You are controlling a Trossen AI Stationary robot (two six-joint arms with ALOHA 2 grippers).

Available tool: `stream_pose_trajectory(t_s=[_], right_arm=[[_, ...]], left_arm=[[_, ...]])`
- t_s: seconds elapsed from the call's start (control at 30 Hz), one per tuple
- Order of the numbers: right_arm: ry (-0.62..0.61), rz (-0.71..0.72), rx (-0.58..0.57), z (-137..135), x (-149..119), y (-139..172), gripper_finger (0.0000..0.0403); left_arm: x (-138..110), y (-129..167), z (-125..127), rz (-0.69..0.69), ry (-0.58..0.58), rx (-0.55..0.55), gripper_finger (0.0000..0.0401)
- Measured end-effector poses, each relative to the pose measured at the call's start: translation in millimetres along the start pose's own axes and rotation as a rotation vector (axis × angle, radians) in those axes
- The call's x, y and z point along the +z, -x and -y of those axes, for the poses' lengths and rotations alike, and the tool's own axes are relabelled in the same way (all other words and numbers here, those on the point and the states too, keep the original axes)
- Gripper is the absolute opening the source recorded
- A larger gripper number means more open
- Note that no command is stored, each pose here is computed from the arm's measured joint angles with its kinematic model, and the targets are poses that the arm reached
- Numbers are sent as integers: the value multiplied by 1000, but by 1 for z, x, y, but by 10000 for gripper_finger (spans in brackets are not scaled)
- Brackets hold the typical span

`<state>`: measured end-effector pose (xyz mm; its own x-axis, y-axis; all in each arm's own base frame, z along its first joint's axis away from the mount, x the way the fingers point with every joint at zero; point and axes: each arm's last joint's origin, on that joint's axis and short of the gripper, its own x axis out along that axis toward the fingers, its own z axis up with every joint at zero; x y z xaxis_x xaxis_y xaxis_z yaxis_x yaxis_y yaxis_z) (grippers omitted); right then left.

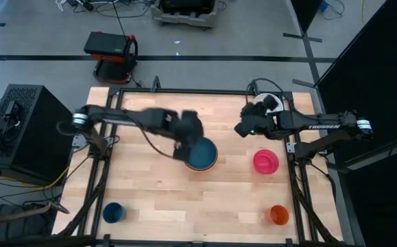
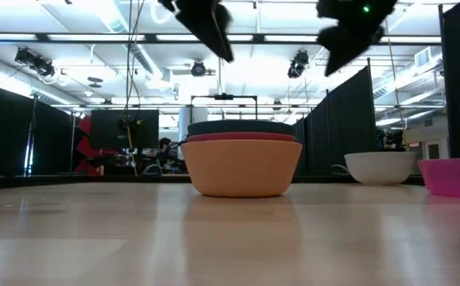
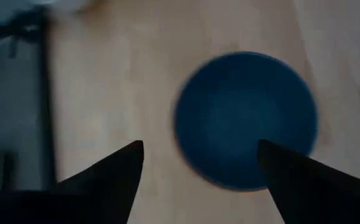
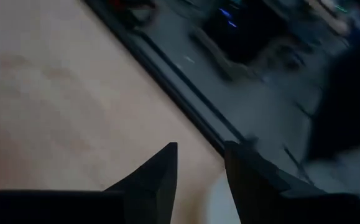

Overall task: Nest bowls inside each other
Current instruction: Stack the white bowl on top of the blue bowl

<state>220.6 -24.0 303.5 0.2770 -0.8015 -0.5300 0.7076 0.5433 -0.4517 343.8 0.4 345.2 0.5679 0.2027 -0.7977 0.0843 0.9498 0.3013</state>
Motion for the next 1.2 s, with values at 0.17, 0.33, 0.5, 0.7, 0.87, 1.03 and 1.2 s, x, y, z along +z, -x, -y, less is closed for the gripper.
stream_pose_trajectory(t_s=[0.17,0.33,0.5,0.7,0.87,1.03,1.2], right_arm=[[-41,-88,-98,15,-16,4,117],[-76,-127,-106,26,-30,1,117],[-119,-161,-103,36,-45,-5,117],[-172,-201,-100,46,-63,-10,117],[-308,-125,9,54,-92,-5,117],[-399,-11,198,62,-107,-3,117],[-370,-84,187,67,-107,-15,118]], left_arm=[[-34,34,-20,183,153,96,255],[-62,45,-20,274,236,146,232],[-89,51,-17,351,308,180,211],[-123,53,-12,447,393,219,185],[-136,52,-9,480,420,230,172],[-134,52,-10,492,405,237,168],[-132,53,-10,510,398,242,168]])
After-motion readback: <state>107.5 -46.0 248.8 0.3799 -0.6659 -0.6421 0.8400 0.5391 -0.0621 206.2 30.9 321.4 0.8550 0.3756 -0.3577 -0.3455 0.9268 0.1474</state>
